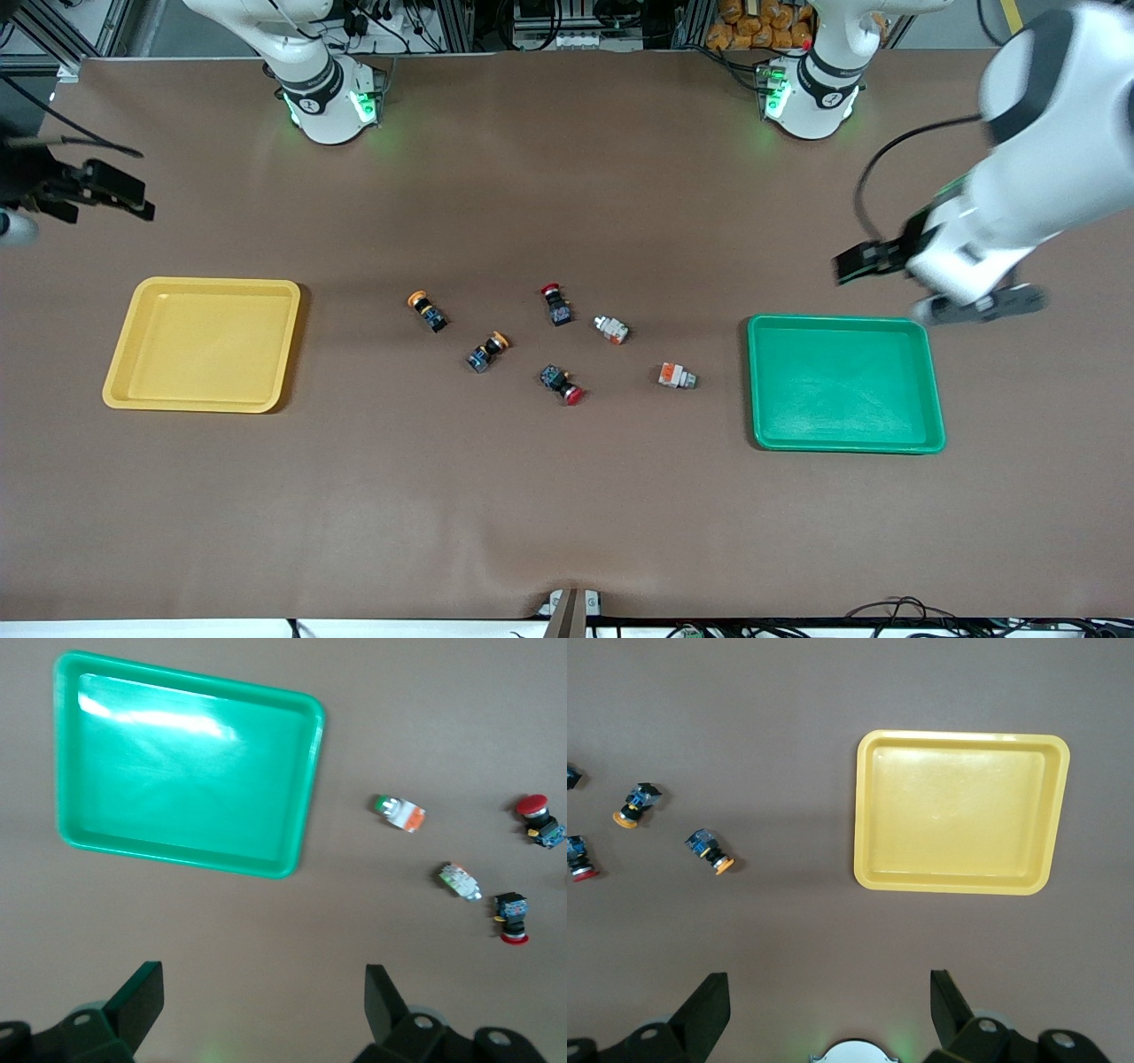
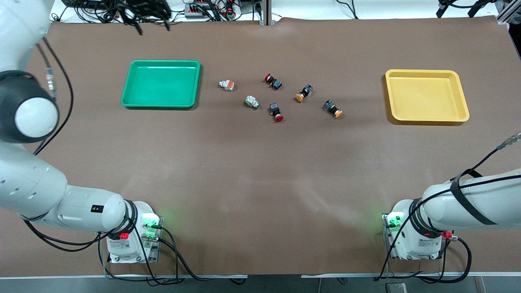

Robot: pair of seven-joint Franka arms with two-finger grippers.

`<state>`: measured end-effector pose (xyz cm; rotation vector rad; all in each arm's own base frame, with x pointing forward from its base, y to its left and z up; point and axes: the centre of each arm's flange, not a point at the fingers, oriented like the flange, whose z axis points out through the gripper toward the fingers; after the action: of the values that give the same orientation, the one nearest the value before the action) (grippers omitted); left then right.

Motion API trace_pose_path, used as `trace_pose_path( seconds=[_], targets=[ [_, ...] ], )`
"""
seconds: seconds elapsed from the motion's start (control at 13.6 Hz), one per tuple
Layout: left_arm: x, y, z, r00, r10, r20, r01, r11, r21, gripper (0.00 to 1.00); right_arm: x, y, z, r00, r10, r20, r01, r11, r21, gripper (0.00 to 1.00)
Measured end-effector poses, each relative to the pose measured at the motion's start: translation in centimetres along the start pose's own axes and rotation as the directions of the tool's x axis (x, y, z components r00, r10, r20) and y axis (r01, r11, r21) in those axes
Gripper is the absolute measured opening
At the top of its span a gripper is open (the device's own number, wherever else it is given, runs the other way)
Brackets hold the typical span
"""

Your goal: Place green and yellow buttons in trays

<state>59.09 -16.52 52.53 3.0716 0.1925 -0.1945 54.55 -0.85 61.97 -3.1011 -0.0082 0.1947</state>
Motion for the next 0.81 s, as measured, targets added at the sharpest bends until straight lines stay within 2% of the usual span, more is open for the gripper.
trace_pose_path(
  seconds=[0.15,0.29,0.51,0.66,0.81],
  targets=[
    [1.5,3.6,3.3,0.999,-0.041,0.014,0.041,0.999,0.001,1.0,1.9,0.0,1.7,1.0,-0.003,0.023,0.002,1.0,0.017,1.0],
    [2.0,6.9,6.4,0.99,-0.14,0.006,0.14,0.99,0.011,1.0,3.9,-0.2,3.3,0.999,-0.009,0.044,0.007,0.999,0.036,1.0],
    [-0.4,14.5,12.3,0.959,-0.277,-0.064,0.282,0.952,0.115,1.0,6.4,-0.5,5.7,0.998,-0.015,0.059,0.011,0.997,0.071,1.0],
    [-1.3,17.9,16.0,0.934,-0.345,-0.095,0.354,0.929,0.106,1.0,7.0,-0.7,6.9,0.996,-0.038,0.083,0.03,0.995,0.094,1.0],
    [-0.6,18.4,19.5,0.899,-0.422,-0.112,0.431,0.9,0.066,1.0,7.9,-1.7,8.7,0.99,-0.09,0.11,0.078,0.991,0.112,1.0]
  ],
)
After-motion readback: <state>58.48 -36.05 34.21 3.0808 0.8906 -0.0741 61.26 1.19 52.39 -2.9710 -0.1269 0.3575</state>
